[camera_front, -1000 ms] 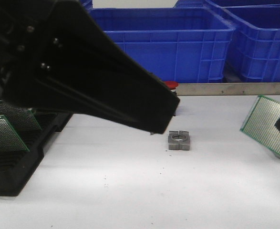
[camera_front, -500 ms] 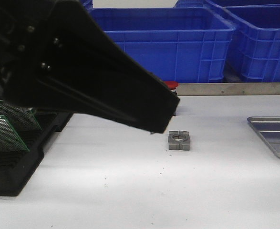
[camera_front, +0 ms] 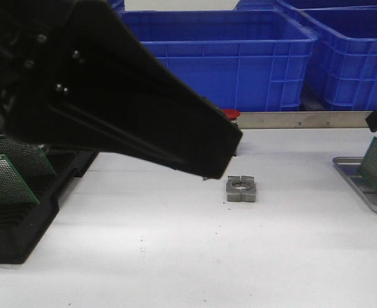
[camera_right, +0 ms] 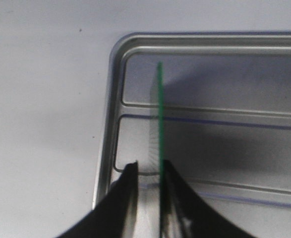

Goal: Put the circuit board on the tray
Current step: 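Lower the board into the steel tray and open the right gripper, then grasp a second green circuit board in the rack with the left gripper and lift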

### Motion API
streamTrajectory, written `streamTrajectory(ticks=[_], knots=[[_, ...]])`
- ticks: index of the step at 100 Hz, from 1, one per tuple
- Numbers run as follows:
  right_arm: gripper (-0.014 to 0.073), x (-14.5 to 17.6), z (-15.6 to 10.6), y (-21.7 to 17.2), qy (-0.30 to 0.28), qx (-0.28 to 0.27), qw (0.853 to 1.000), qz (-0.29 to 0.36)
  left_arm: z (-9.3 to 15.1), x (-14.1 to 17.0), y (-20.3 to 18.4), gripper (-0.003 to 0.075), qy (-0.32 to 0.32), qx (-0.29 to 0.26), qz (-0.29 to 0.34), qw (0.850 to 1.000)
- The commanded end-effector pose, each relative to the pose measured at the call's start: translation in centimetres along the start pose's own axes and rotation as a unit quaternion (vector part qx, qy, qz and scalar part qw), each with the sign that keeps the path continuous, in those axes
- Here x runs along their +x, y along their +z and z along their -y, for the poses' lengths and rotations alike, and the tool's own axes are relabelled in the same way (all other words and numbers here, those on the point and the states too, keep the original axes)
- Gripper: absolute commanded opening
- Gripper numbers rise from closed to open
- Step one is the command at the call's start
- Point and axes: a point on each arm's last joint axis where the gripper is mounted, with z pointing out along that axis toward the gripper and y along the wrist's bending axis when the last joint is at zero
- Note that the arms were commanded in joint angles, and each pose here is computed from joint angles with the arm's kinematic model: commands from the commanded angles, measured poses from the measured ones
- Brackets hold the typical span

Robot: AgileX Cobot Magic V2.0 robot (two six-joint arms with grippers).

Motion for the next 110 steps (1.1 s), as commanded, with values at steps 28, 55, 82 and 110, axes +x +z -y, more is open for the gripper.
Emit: streamTrajectory(ticks=[28,55,82,110], knots=[[0.0641,-3.1,0.7,-3.1,-0.029,0.071,0.99,0.115,0.5,-1.7,-1.3,0.0464,0.008,0.0,0.044,0.999],[0.0641,-3.7,0.0,-5.6,-0.054,0.072,0.986,0.144,-1.7,-0.6,-6.6,0.0464,0.076,-0.142,-0.013,0.987],[0.0641,-3.3,-0.5,-5.5,-0.056,0.047,0.99,0.12,-3.8,1.0,-11.2,0.0464,0.175,-0.316,-0.143,0.921],[0.0641,-3.2,-0.5,-5.5,-0.057,0.045,0.99,0.118,-6.3,1.2,-12.4,0.0464,0.228,-0.408,-0.199,0.862]])
